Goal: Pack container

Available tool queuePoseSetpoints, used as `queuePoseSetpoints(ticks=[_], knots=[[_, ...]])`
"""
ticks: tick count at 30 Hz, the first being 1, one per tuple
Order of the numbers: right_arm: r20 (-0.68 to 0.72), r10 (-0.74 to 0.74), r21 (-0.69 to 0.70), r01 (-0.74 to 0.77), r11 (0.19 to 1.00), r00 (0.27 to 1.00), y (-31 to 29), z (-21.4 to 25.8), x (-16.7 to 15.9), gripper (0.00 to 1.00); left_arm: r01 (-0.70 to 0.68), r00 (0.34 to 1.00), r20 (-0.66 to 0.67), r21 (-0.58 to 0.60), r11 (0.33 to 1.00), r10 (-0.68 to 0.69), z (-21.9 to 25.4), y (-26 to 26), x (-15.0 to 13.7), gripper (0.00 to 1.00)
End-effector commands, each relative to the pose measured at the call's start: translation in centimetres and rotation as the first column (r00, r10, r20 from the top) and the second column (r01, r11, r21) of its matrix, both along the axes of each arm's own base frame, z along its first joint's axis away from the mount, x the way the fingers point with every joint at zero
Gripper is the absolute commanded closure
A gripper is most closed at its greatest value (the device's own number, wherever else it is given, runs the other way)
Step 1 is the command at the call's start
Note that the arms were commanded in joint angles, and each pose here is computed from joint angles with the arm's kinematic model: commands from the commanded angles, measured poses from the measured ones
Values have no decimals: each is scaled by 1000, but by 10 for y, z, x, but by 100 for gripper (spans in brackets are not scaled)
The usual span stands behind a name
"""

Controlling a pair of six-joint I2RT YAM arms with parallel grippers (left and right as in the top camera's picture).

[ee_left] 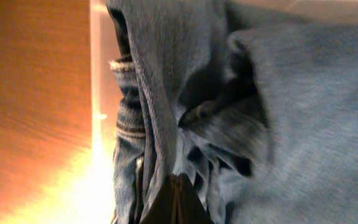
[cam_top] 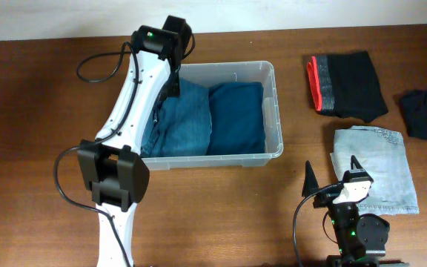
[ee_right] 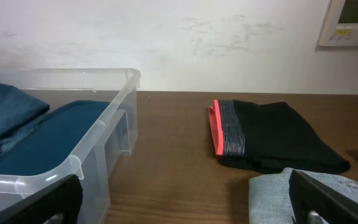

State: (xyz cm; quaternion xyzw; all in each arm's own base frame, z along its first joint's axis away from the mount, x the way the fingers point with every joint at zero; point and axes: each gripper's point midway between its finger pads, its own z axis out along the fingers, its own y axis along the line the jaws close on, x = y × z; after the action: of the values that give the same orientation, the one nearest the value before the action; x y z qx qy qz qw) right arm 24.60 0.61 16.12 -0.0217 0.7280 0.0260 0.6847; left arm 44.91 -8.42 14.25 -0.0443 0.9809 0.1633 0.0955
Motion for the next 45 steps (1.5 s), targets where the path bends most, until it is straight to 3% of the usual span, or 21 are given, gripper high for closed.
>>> queuePoseSetpoints(ticks=[1,28,45], knots=[[-1,-1,-2,1,1000,1000,-1,-1,0,1,-22,999,-29,24,999,23,-18,6,-3,99],[-1,-1,-2,1,1000,1000,-1,-1,0,1,-37,988,-147,62,997,46,-110,17,-19,99],[-1,0,-2,0,1000,1000,-1,-1,0,1,-23,990,-138,-112,993,7,-120,-14,-11,99]])
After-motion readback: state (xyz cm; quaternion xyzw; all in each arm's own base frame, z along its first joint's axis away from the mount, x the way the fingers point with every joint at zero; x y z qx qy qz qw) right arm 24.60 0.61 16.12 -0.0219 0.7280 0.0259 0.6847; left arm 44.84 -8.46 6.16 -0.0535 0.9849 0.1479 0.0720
